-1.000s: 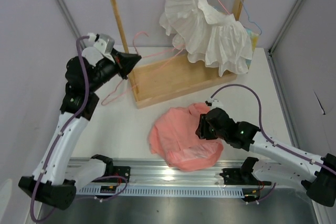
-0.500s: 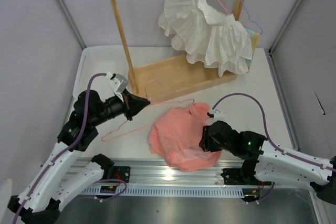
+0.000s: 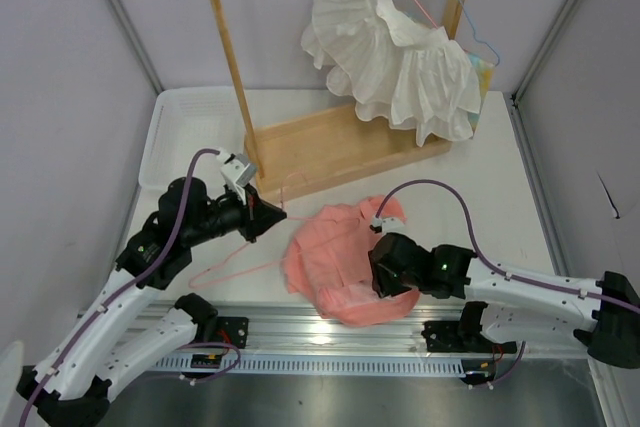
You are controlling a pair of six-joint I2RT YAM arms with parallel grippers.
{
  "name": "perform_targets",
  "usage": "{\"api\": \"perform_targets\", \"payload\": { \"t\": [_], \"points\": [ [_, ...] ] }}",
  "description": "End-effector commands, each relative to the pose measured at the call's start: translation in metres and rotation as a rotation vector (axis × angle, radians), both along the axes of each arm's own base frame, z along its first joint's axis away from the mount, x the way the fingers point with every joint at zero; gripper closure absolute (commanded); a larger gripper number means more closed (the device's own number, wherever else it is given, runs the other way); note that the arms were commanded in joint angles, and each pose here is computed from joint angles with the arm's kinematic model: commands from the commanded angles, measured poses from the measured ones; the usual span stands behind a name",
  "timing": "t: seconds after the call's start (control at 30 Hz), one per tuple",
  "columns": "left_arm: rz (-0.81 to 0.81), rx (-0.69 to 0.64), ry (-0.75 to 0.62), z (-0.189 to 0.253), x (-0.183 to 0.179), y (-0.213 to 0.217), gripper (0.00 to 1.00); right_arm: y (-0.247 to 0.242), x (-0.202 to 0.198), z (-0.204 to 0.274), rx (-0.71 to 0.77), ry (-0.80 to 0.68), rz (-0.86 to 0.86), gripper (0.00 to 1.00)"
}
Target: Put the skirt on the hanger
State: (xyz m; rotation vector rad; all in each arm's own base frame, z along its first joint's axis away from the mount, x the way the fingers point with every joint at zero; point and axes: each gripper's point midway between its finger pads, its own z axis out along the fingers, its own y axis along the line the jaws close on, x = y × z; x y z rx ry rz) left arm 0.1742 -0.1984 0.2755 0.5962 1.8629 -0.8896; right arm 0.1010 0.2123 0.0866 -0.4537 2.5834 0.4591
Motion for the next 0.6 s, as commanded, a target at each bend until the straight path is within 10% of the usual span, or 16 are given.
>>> {"api": "perform_targets", "payload": {
  "t": [0.0,0.57],
  "points": [
    [-0.069,0.019,0.045,-0.013,-0.013,-0.006,1.00,0.018,0.001,0.015,0.034,-0.023,0.049,0.59],
    [-0.133,0.067,0.071,-0.012,-0.038,0.000,1.00,0.016,-0.029,-0.003,-0.092,0.034,0.100,0.63]
  ]
}}
